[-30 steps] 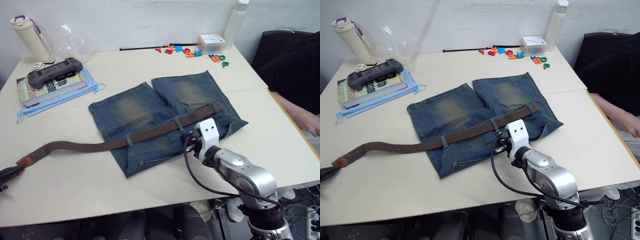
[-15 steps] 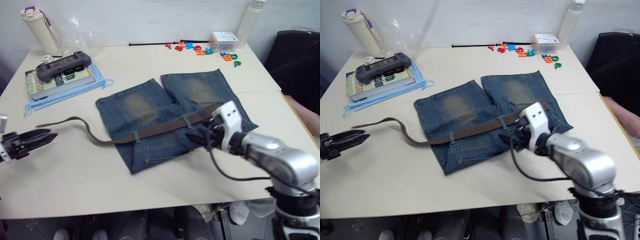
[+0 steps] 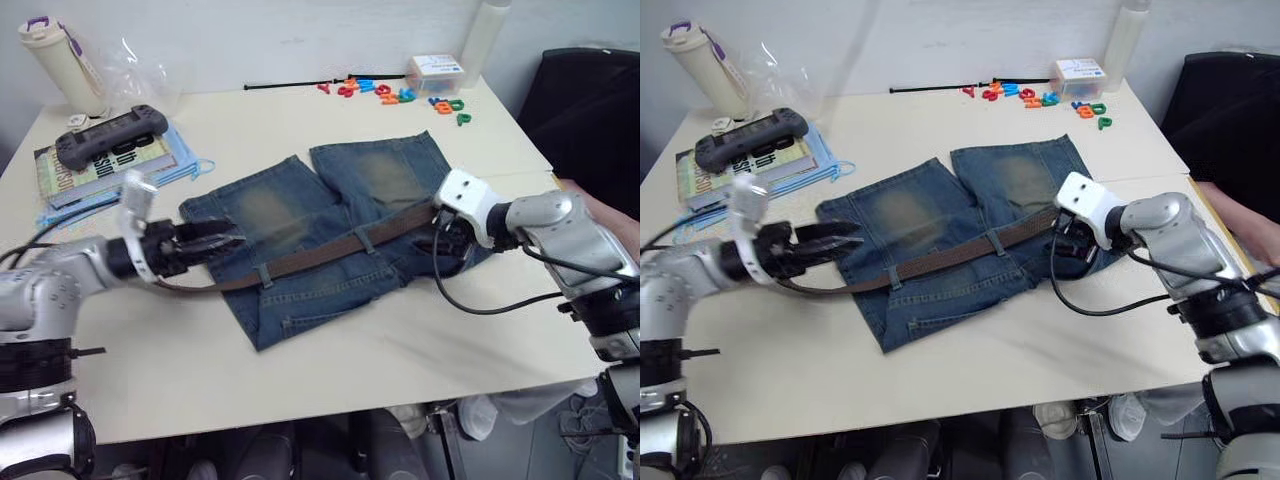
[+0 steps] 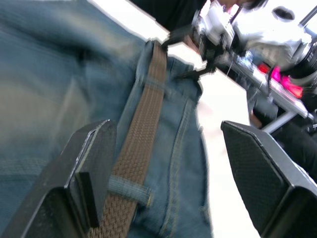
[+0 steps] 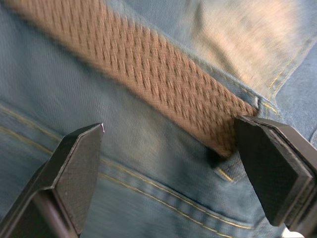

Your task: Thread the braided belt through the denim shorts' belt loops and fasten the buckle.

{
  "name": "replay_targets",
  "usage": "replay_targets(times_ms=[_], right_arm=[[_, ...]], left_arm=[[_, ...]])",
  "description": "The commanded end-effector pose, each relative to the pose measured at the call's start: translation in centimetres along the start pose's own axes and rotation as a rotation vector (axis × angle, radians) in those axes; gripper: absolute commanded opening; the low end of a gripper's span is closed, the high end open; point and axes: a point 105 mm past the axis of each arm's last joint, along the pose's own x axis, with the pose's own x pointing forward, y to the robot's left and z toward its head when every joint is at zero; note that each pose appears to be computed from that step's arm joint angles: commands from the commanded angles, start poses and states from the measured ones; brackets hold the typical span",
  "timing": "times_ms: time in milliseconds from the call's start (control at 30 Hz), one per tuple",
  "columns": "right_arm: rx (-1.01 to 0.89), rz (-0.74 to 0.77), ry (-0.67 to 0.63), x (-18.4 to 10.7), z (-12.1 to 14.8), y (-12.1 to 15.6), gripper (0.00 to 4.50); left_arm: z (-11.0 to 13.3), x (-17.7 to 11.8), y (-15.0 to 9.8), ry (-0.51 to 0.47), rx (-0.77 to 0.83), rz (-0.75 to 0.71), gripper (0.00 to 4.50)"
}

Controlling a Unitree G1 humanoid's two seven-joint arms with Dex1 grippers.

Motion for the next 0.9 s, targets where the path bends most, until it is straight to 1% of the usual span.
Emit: replay_targets(times_ms=[33,67,167,267,333,400,500,700,767,900], right_arm=[[-0.158,0.064,0.056,0.0,-0.2,-1.0,4.48],[-0.173,0.076,0.063,0.2,-0.1,-1.2,4.48],[-0.224,0.093,0.071,0.5,0.4,-2.0,4.48],[-0.253,0.102,0.063,-0.1,1.1,-2.8,4.48],[-0.258,0.103,0.052,-0.6,1.5,-3.3,4.48],[-0.239,0.108,0.004,-1.6,2.6,-3.8,4.48],[-0.215,0.065,-0.009,-2.4,3.1,-5.1,4.48],[-0.081,-0.005,0.069,-0.6,0.8,-6.1,4.48],[-0.062,0.004,0.099,0.1,-0.1,-5.7,4.48],[-0.006,0.046,0.106,1.1,-0.8,-4.6,4.48]], left_arm=[[-2.3,0.2,1.1,0.075,-0.013,0.025,3.73],[-3.1,0.2,1.5,0.102,-0.013,0.034,3.73],[-4.6,0.3,2.5,0.139,-0.029,0.05,3.73],[-6.1,0.6,2.7,0.185,-0.029,0.042,3.73],[-6.4,0.9,2.7,0.185,-0.029,0.034,3.73],[-6.4,1.2,2.5,0.17,-0.038,0.02,3.73],[-6.6,1.4,2.2,0.166,-0.041,0.009,3.73],[-6.9,2.0,1.3,0.177,-0.021,-0.024,3.73],[-6.9,2.2,1.1,0.178,-0.016,-0.03,3.73],[-6.9,2.4,0.9,0.176,-0.019,-0.036,3.73]])
